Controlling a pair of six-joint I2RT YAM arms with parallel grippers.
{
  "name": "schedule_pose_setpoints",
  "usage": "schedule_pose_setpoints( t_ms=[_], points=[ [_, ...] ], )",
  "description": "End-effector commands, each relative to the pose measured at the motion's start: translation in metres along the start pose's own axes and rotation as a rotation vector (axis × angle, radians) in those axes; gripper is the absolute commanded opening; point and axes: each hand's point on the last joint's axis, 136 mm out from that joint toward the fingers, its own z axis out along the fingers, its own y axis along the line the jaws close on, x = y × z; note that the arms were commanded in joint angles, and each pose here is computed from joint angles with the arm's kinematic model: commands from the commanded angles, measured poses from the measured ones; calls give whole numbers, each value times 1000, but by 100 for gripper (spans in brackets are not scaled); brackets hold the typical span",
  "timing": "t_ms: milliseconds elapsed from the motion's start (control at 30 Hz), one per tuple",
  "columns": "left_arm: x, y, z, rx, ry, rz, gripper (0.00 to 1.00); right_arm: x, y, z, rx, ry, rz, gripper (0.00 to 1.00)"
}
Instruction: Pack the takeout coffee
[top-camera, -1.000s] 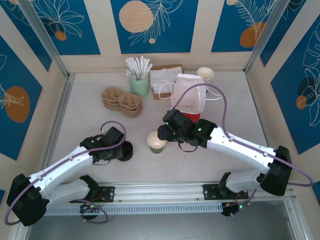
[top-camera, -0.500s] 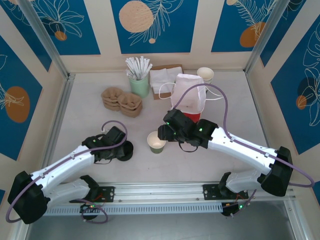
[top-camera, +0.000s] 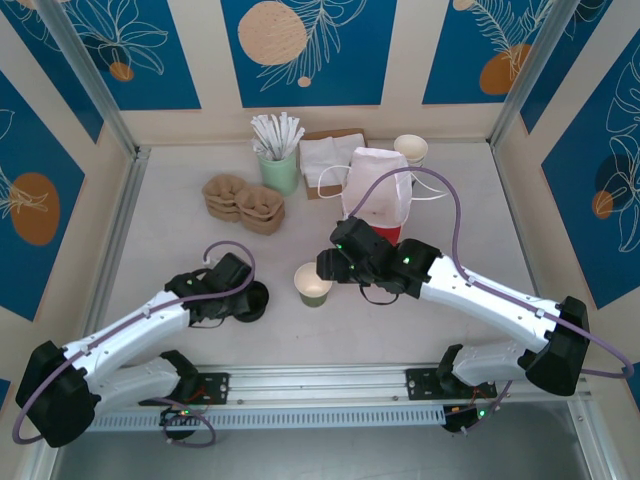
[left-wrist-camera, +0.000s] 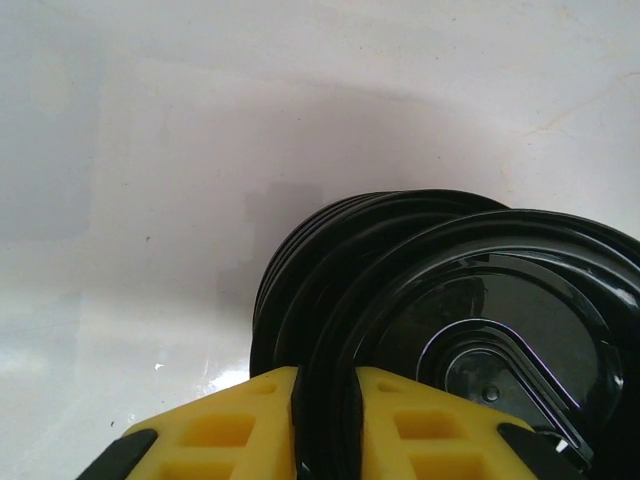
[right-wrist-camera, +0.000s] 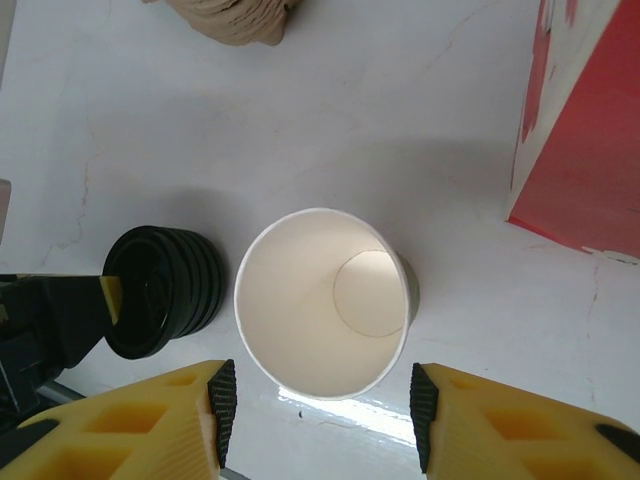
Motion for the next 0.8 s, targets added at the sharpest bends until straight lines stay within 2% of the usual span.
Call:
schedule_pose_setpoints(
  t_ms=[0, 367, 533, 767],
  points=[
    [0, 4, -2, -17, -20, 0, 19, 2, 14, -7, -68, 18, 12, 52],
    [-9, 5, -21, 10, -66, -12, 15, 4, 44, -20, -199, 41, 4, 52],
    [-19, 0, -45, 44, -93, -4, 14, 4, 66, -33, -296, 56, -17, 52],
    [-35, -22, -84, 85, -103, 84, 13, 1, 95, -58, -376, 62, -90, 52]
  ],
)
